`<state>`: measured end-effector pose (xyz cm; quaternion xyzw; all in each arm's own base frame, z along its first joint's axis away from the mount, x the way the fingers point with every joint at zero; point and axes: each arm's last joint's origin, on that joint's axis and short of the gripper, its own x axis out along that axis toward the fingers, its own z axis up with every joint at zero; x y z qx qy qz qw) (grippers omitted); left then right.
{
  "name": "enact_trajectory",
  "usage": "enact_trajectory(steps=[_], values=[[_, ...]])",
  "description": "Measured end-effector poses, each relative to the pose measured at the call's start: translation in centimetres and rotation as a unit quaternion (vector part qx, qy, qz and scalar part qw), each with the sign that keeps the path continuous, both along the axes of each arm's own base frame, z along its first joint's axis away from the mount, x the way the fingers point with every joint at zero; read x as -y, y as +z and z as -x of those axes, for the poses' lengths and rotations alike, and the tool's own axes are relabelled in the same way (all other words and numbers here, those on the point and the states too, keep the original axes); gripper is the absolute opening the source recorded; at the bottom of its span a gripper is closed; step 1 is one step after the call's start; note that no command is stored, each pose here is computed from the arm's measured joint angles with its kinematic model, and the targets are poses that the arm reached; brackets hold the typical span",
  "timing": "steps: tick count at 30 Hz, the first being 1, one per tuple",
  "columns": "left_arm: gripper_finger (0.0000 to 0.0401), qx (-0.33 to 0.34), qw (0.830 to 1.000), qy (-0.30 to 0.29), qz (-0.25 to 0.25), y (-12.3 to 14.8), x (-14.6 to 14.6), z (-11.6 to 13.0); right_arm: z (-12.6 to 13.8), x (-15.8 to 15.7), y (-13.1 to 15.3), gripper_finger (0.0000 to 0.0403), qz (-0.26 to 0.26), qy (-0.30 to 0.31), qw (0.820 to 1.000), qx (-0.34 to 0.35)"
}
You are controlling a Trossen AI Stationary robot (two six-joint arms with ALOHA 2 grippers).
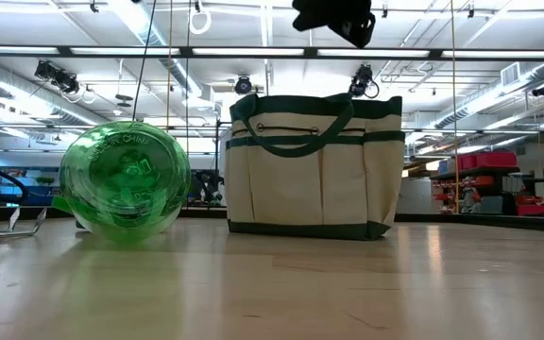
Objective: Pick & Place Garden tools in Gardening bag
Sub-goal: Put the green spray bottle into the white gardening bag
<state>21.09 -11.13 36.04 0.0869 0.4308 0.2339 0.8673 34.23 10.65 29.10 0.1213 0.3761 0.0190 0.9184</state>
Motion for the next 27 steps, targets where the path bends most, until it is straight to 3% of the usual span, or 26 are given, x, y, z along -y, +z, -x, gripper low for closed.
enact_trajectory(steps=[4,13,20,27], values=[[0.0092,-0.016,1.000,-0.001,-0.003,-2.5,0.3,-0.4,0.0,-0.6,0.2,0.0094,-0.005,0.006,1.000,0.013],[0.0092,-0.053,0.997,-0.017,0.056,-7.4,0.9,-0.8,0.2,-1.3,0.3,0.0094,0.023,0.000,0.999,0.025],[0.0092,-0.028,0.997,-0.017,0.074,-10.7,1.2,-1.2,0.2,-1.4,0.1,0.0094,0.027,-0.005,0.999,0.029],[0.0092,-0.012,0.996,-0.009,0.088,-12.9,0.7,-1.5,0.3,-1.3,-2.4,0.0094,0.027,-0.009,0.999,0.039]])
